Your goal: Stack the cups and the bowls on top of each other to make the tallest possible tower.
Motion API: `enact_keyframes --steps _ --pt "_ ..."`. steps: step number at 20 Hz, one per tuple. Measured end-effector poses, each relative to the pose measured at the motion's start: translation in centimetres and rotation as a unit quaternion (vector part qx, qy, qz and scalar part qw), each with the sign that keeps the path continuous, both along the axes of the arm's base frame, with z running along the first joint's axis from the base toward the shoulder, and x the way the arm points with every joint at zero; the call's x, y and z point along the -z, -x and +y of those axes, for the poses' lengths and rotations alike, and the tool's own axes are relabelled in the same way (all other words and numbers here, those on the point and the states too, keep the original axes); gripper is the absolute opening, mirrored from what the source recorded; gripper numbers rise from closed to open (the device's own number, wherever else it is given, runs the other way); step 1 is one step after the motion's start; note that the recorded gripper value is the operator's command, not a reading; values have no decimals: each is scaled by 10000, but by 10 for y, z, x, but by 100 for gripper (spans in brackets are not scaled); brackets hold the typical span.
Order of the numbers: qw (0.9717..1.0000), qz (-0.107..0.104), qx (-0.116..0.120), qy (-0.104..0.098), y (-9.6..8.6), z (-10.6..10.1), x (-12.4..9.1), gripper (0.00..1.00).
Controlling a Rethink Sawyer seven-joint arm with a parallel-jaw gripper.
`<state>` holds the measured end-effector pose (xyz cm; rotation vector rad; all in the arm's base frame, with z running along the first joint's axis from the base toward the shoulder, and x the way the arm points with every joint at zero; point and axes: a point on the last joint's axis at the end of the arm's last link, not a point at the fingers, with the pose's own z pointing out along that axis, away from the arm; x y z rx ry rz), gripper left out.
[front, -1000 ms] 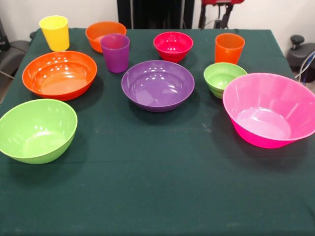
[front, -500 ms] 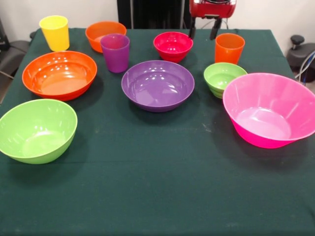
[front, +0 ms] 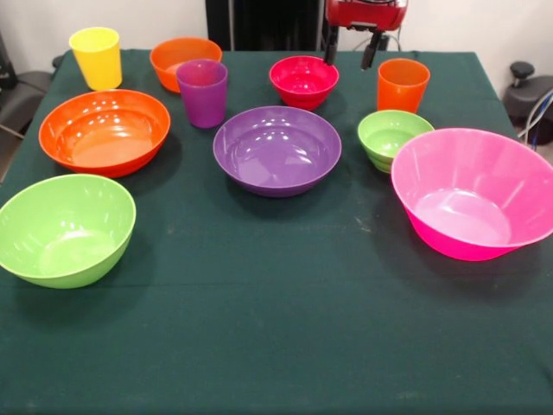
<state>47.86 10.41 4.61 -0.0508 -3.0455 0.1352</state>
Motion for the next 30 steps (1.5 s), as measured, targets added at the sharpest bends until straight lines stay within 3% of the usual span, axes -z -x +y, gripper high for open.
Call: enact_keyframes --steps 13,21,30 --pt "9999 -52 94 34 0 1 2 100" --pt "9997 -228 83 100 -1 -3 8 100" --pt "9998 -146 49 160 6 -3 14 100"
